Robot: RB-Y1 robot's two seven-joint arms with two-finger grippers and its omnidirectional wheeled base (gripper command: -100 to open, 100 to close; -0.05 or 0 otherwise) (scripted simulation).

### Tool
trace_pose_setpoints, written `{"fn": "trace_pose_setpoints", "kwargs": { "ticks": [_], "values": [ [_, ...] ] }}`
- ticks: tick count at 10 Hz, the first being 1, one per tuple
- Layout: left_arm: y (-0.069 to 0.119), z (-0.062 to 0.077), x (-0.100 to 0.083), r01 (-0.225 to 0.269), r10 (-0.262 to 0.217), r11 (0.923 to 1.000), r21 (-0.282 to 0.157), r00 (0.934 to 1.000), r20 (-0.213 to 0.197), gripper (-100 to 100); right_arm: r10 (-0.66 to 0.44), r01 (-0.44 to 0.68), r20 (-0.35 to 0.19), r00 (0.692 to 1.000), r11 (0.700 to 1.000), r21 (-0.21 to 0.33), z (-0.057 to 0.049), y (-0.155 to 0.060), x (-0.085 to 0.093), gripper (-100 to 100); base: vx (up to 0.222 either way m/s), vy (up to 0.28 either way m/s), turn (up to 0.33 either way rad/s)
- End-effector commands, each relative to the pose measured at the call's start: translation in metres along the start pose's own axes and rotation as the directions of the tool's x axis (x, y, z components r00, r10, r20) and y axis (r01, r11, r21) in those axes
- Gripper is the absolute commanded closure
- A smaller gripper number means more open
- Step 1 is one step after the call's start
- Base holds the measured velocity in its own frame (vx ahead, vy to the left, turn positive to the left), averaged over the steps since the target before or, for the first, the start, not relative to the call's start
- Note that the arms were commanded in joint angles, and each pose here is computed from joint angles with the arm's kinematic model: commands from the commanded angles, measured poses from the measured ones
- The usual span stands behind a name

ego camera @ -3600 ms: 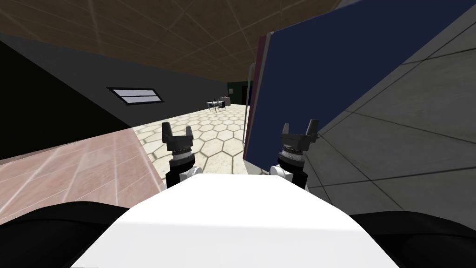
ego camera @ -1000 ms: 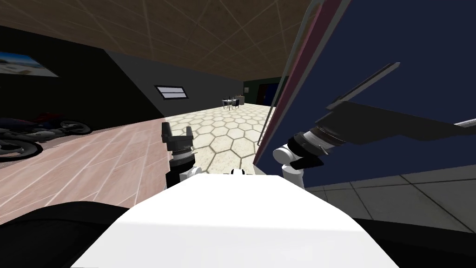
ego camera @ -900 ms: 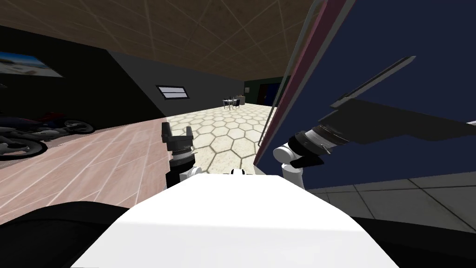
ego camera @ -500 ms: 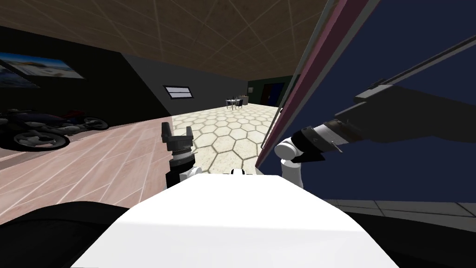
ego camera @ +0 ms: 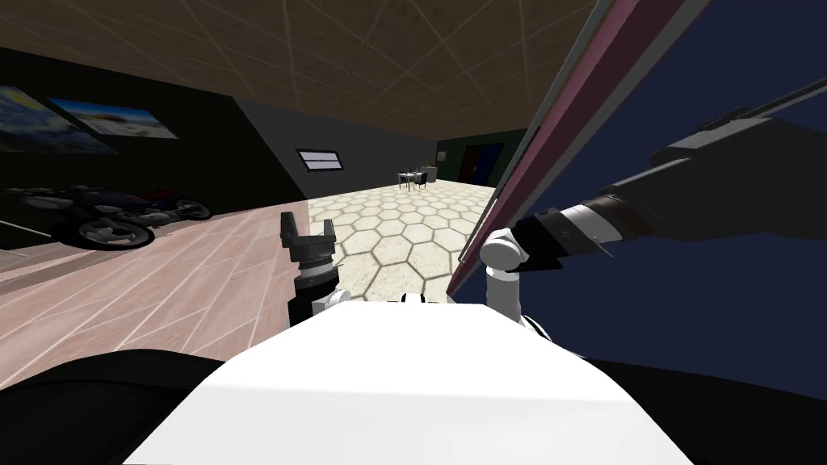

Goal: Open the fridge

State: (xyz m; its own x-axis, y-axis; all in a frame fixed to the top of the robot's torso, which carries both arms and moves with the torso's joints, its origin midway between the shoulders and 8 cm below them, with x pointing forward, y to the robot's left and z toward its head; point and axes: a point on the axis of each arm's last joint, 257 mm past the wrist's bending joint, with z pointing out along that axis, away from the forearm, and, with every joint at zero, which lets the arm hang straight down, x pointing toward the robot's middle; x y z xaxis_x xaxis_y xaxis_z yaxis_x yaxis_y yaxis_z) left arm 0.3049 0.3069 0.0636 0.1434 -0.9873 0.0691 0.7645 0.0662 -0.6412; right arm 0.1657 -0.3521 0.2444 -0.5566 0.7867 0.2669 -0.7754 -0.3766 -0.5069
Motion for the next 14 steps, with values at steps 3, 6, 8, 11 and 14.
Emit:
{"fn": "trace_pose_setpoints", "kwargs": {
  "ticks": [3, 6, 8, 11, 14],
  "values": [
    [0.0, 0.0, 0.0, 0.0, 0.0, 1.0, 0.0, 1.0, 0.0, 0, 0.119, -0.106, 0.102, 0.988, 0.987, -0.121, 0.016, 0.007, -0.017, -100, 0.062, -0.011, 0.109],
    [0.0, 0.0, 0.0, 0.0, 0.0, 1.0, 0.0, 1.0, 0.0, 0, 0.202, -0.165, 0.169, 0.965, 0.964, -0.21, 0.024, 0.01, -0.031, -100, 0.066, -0.013, 0.117],
    [0.0, 0.0, 0.0, 0.0, 0.0, 1.0, 0.0, 1.0, 0.0, 0, 0.26, -0.205, 0.205, 0.944, 0.945, -0.255, 0.028, 0.008, -0.038, -100, 0.051, -0.029, 0.108],
    [0.0, 0.0, 0.0, 0.0, 0.0, 1.0, 0.0, 1.0, 0.0, 0, 0.337, -0.258, 0.257, 0.906, 0.92, -0.296, 0.032, 0.001, -0.05, -100, 0.046, -0.03, 0.077],
    [0.0, 0.0, 0.0, 0.0, 0.0, 1.0, 0.0, 1.0, 0.0, 0, 0.425, -0.307, 0.308, 0.851, 0.879, -0.364, 0.036, -0.005, -0.06, -100, 0.037, -0.039, 0.093]
  ]
}}
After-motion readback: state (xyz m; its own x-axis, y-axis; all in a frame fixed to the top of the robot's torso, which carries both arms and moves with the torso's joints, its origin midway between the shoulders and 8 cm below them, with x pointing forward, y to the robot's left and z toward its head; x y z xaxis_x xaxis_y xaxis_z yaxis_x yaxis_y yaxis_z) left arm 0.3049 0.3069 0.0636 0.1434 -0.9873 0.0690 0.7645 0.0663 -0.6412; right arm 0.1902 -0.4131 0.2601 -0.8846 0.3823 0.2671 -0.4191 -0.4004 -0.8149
